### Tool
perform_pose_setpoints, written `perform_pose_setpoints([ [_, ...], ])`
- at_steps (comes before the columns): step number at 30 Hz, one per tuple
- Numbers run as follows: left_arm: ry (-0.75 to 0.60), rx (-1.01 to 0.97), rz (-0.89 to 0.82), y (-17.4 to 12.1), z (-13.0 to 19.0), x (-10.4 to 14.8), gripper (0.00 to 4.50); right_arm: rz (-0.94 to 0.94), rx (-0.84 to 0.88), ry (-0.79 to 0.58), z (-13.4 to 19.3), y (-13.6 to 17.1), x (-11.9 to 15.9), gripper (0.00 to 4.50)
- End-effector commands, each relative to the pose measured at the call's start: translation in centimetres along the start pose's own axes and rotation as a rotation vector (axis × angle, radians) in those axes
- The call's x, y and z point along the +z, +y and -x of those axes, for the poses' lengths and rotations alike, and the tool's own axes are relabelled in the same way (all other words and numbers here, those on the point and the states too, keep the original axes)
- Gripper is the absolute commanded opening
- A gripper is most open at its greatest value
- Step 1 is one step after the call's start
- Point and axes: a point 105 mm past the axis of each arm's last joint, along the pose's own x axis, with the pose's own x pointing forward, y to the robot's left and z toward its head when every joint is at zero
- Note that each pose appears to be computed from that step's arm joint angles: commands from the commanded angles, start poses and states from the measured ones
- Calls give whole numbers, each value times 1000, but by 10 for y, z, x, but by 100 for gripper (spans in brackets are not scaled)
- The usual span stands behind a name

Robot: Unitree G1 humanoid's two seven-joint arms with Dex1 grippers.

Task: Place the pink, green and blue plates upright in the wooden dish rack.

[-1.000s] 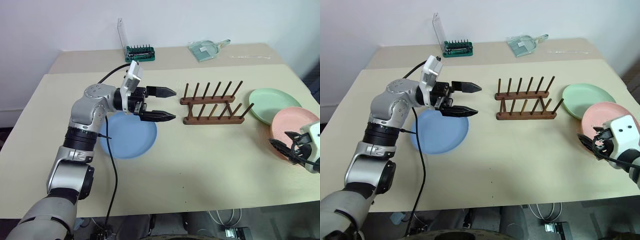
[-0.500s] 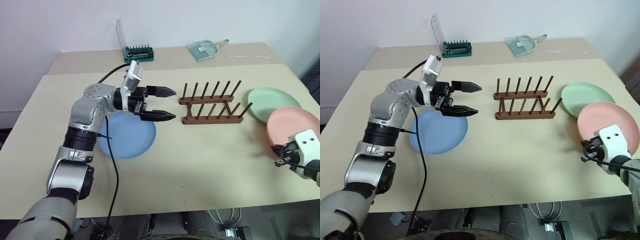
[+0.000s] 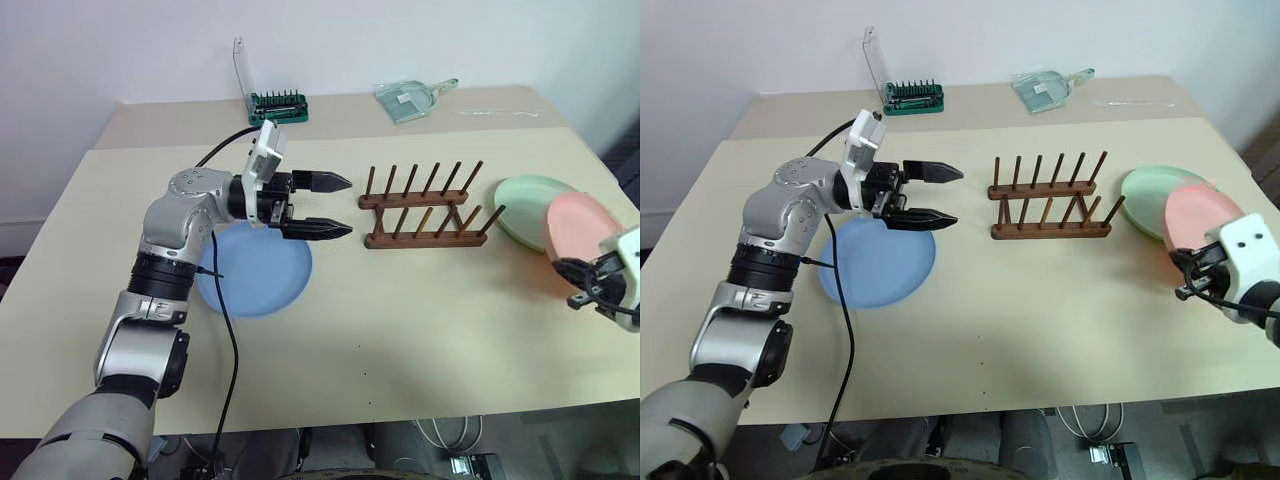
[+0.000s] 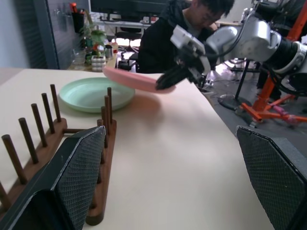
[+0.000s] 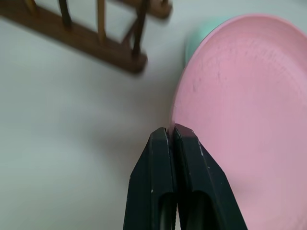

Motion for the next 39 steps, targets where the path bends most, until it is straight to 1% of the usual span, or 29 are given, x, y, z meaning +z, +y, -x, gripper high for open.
perform_pose_setpoints([
  [1, -26, -3, -63, 2, -2, 17, 450, -19, -17, -225, 15, -11, 58, 5],
  [4, -37, -3, -68, 3, -2, 19, 450, -109, 44, -401, 22, -11, 91, 5],
  [6, -54, 4, -85, 4, -3, 22, 450, -227, 174, -573, 29, -6, 119, 5],
  [8, -62, 5, -84, 4, -3, 24, 450, -342, 345, -732, 37, -1, 143, 5],
  [9, -62, 6, -86, 5, -4, 24, 450, -397, 421, -780, 39, -2, 151, 5],
  [12, -63, 8, -84, 5, -4, 24, 450, -482, 611, -831, 38, 1, 162, 5],
  [14, -64, 16, -86, 4, -3, 24, 450, -564, 671, -831, 26, -5, 162, 5],
  [17, -60, 42, -90, 1, 3, 25, 450, -637, 719, -784, 8, -11, 151, 5],
  [21, -44, 73, -76, -2, 11, 22, 450, -681, 804, -766, 3, -15, 145, 5],
  [25, -40, 100, -69, -6, 17, 20, 450, -736, 841, -695, -8, -20, 131, 5],
  [28, -41, 107, -66, -7, 18, 20, 450, -742, 876, -669, -10, -19, 126, 5],
  [34, -38, 102, -63, -8, 16, 20, 450, -798, 854, -632, -16, -27, 115, 5],
  [39, -33, 98, -65, -7, 15, 19, 450, -851, 832, -574, -25, -27, 104, 5],
])
